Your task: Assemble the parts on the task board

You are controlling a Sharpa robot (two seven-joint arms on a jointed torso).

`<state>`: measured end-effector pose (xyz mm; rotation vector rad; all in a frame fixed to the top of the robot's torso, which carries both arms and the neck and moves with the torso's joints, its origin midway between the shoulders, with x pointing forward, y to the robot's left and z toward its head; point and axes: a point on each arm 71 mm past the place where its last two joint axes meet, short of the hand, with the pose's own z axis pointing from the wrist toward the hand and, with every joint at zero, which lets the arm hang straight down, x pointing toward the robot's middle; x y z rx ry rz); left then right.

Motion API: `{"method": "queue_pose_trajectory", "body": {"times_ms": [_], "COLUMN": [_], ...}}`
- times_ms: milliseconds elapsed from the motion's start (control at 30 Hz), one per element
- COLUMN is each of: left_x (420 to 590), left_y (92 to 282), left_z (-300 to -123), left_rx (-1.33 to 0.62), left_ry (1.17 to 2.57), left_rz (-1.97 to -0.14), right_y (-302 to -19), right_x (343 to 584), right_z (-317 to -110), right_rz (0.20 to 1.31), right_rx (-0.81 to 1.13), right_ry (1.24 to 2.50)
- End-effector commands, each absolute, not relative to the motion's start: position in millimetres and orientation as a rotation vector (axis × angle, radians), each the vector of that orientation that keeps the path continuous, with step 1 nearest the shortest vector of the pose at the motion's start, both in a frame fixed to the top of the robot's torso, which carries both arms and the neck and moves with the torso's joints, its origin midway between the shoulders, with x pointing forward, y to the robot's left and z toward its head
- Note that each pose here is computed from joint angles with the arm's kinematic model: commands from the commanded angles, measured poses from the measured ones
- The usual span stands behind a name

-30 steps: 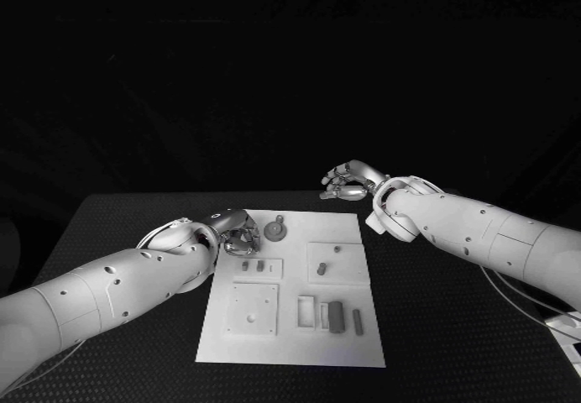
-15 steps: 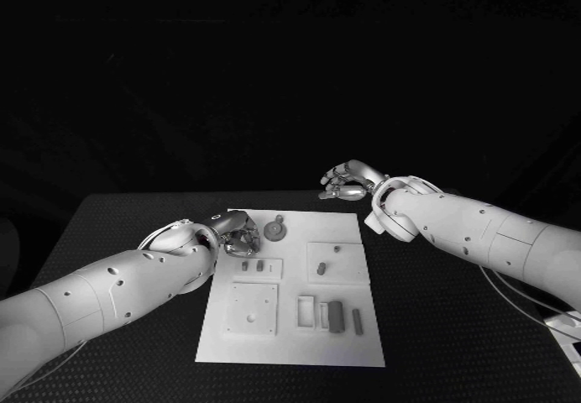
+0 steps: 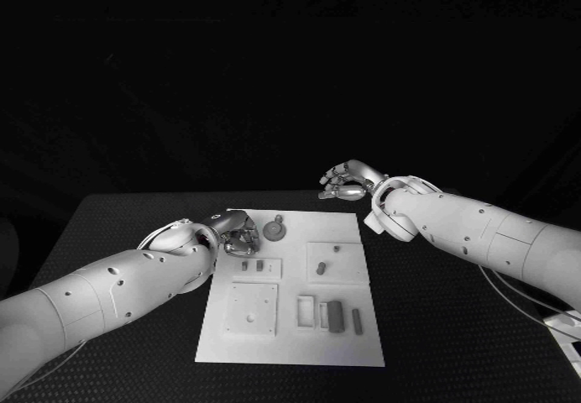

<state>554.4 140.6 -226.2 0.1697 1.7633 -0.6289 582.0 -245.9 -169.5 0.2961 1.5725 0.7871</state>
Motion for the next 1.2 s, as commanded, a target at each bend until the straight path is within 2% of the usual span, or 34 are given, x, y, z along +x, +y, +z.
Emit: {"method": "queue_pose_trajectory", "body": {"times_ms": [33,333,800,1200], "left_x": [554.3,551.8,553.5,547.7], "left_y": [137.4,128.0,132.9,125.0], "left_z": [-226.3,-232.4,-236.5,-238.5], "left_rx": [0.177,0.183,0.177,0.228], "left_ry": [1.761,1.772,1.799,1.824], "left_rz": [-0.624,-0.637,-0.606,-0.656], "right_y": [-245,-244,-244,-244], "right_x": [582,582,581,581], "right_z": [-169,-169,-170,-170], "right_rz": [0.799,0.801,0.800,0.801], "right_rx": [0.287,0.286,0.286,0.287], "right_ry": [1.569,1.571,1.573,1.580]}}
